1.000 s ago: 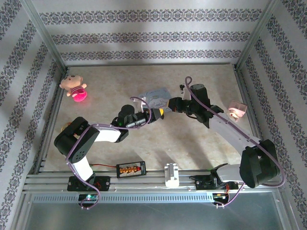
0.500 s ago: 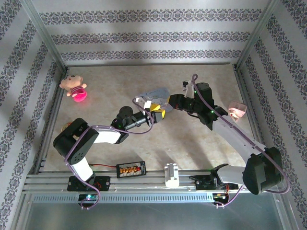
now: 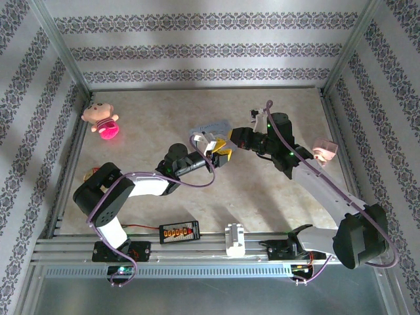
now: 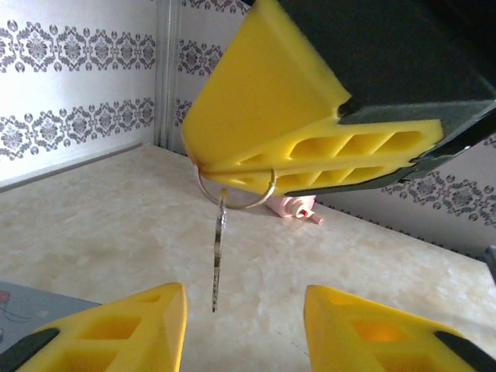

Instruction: Unlock a padlock with a key

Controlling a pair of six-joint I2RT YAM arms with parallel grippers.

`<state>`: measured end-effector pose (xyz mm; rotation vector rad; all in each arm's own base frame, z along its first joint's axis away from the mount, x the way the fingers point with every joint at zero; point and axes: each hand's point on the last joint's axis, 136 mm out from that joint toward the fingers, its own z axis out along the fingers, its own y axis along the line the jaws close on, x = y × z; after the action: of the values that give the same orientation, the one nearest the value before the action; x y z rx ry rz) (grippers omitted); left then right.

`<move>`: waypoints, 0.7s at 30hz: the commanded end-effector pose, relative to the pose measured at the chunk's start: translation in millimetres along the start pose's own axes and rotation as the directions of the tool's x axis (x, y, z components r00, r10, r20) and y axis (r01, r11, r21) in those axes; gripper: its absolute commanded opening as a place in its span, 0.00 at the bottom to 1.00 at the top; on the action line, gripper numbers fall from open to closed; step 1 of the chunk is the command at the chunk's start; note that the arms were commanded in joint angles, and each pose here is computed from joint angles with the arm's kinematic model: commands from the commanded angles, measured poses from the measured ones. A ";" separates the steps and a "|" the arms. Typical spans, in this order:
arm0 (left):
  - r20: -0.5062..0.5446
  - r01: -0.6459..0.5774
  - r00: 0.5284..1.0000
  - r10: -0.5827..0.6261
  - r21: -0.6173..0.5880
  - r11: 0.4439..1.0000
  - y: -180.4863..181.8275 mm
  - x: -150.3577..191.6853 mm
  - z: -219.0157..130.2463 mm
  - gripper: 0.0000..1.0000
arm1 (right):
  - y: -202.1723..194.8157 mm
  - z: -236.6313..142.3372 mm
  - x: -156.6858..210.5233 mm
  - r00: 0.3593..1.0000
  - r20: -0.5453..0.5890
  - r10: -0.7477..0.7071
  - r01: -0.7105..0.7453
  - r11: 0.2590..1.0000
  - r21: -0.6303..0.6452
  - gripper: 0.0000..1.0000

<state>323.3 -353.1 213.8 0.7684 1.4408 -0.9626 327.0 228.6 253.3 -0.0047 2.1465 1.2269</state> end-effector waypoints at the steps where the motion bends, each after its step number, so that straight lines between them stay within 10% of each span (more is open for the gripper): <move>1: 0.016 -0.065 0.998 0.065 -0.010 0.998 -0.8 -13.3 6.3 0.41 | 16.4 -3.2 1.7 1.000 0.000 -0.014 0.014 0.998 -0.055 0.00; 8: 0.026 -0.117 0.993 0.117 -0.013 0.993 0.9 -21.1 11.4 0.40 | 17.2 -1.8 6.3 1.000 -0.010 -0.009 0.009 0.998 -0.060 0.00; 14: 0.020 -0.168 0.985 0.169 -0.026 0.985 3.3 -25.5 13.8 0.01 | 17.9 -3.8 9.5 1.000 -0.013 -0.004 0.003 0.998 -0.064 0.00; 21: -0.097 -0.452 0.891 0.443 -0.105 0.886 11.3 -27.3 2.9 0.00 | 14.6 -17.5 8.0 1.000 0.003 0.019 -0.019 0.998 -0.062 0.13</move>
<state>334.1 -356.1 228.6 0.9134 1.3495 -0.7040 313.8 230.7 252.6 -0.0015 2.1494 1.2691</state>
